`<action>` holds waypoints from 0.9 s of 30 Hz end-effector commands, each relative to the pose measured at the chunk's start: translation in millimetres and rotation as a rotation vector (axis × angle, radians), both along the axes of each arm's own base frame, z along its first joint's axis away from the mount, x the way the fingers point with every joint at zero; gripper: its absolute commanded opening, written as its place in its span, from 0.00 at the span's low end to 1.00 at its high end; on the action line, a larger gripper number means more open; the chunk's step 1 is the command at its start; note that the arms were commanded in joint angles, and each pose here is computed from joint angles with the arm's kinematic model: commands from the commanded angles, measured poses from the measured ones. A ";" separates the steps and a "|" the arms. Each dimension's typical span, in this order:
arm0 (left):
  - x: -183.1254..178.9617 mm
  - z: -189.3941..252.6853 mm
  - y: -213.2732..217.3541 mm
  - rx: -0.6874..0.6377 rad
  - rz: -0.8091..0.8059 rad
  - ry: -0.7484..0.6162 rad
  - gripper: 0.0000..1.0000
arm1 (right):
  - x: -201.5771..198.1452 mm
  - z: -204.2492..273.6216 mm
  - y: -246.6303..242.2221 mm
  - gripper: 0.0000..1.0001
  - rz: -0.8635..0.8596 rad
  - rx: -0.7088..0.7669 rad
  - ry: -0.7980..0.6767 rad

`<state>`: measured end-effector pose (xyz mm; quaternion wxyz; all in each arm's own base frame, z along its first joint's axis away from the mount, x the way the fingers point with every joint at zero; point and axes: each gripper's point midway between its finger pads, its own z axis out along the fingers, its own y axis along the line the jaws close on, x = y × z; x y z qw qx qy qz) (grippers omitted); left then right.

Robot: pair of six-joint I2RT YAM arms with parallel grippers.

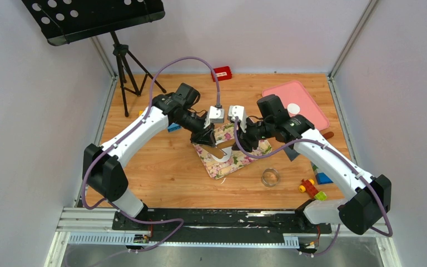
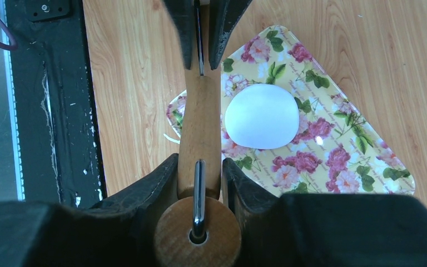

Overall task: Roll out the dumpling wrappers from the dough
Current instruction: Flatten out the dough on the work surface.

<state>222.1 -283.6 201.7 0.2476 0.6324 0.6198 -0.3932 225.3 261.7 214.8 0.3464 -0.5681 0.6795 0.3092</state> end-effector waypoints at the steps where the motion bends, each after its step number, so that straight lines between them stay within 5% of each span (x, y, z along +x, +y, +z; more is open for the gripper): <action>1: 12.9 2.8 -4.0 0.010 0.043 -0.068 0.19 | 6.0 28.4 13.1 0.00 0.028 0.094 -0.056; 4: 19.1 0.0 -3.3 0.024 0.075 -0.088 0.00 | 4.8 32.9 13.6 0.00 0.028 0.106 -0.053; 8: 21.7 0.2 -3.5 0.023 0.091 -0.104 0.00 | 3.5 43.7 13.0 0.02 0.029 0.142 -0.038; 11: 21.3 1.9 -5.0 0.009 0.095 -0.100 0.00 | -0.8 51.3 12.8 0.30 0.046 0.177 -0.020; 14: 20.3 4.6 -7.4 -0.010 0.096 -0.092 0.00 | -6.3 55.4 13.6 0.42 0.072 0.209 -0.006; 27: 17.9 7.7 -13.2 -0.043 0.085 -0.066 0.00 | -13.9 36.9 19.8 0.44 0.142 0.224 0.049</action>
